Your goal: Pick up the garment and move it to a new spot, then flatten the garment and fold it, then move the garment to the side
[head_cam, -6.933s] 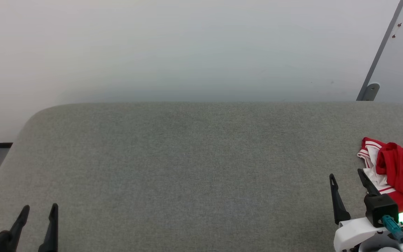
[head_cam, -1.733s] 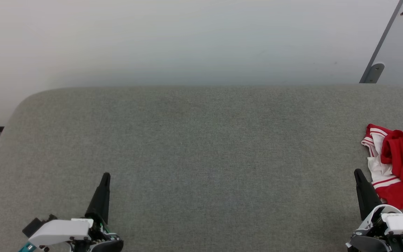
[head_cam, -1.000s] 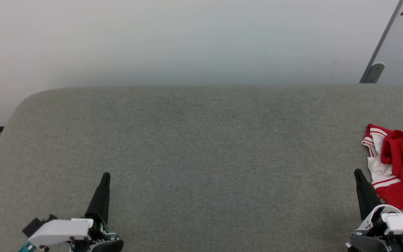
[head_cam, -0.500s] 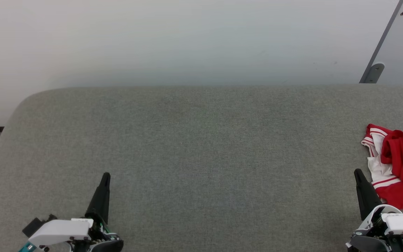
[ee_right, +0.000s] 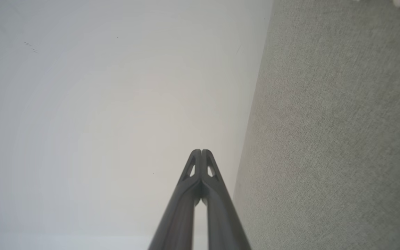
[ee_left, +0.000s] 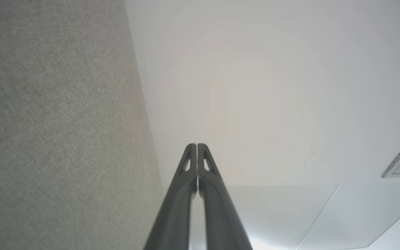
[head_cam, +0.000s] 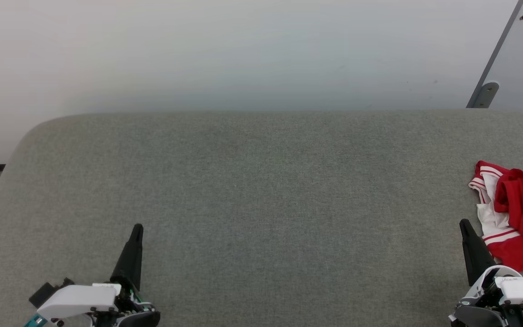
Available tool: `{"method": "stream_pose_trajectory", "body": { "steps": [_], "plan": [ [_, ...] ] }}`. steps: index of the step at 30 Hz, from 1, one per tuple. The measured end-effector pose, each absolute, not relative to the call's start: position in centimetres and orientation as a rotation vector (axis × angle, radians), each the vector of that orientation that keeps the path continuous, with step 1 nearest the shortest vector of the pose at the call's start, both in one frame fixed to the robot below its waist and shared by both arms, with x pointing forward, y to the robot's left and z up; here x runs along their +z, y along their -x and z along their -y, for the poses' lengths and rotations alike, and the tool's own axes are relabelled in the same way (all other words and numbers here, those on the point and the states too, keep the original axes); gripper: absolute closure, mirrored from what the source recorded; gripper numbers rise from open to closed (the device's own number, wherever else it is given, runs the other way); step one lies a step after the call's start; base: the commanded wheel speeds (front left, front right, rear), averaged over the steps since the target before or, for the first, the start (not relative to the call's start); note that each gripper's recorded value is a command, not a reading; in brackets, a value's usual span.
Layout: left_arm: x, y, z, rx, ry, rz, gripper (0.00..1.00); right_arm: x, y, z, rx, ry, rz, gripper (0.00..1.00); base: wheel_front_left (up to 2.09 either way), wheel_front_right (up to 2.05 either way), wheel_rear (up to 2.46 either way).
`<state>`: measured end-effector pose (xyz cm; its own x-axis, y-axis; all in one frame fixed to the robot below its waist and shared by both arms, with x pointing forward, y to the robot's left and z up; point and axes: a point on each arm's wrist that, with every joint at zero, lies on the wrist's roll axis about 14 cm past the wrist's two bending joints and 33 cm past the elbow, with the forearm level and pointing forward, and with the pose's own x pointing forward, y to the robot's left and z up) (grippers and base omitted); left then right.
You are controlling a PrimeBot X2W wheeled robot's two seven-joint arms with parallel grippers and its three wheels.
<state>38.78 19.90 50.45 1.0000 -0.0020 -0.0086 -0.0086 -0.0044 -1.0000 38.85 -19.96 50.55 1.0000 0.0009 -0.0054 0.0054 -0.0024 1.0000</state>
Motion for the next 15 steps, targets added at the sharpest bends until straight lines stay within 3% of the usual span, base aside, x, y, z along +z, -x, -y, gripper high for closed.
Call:
{"method": "stream_pose_trajectory", "body": {
  "steps": [15],
  "plan": [
    [50.45, -38.78, -19.90, 0.005, 1.575, -0.008, 1.00, 50.55, -38.85, 19.96, -0.003, -1.573, -0.005, 1.00, 0.00, 0.00, 0.00]
  ]
}}
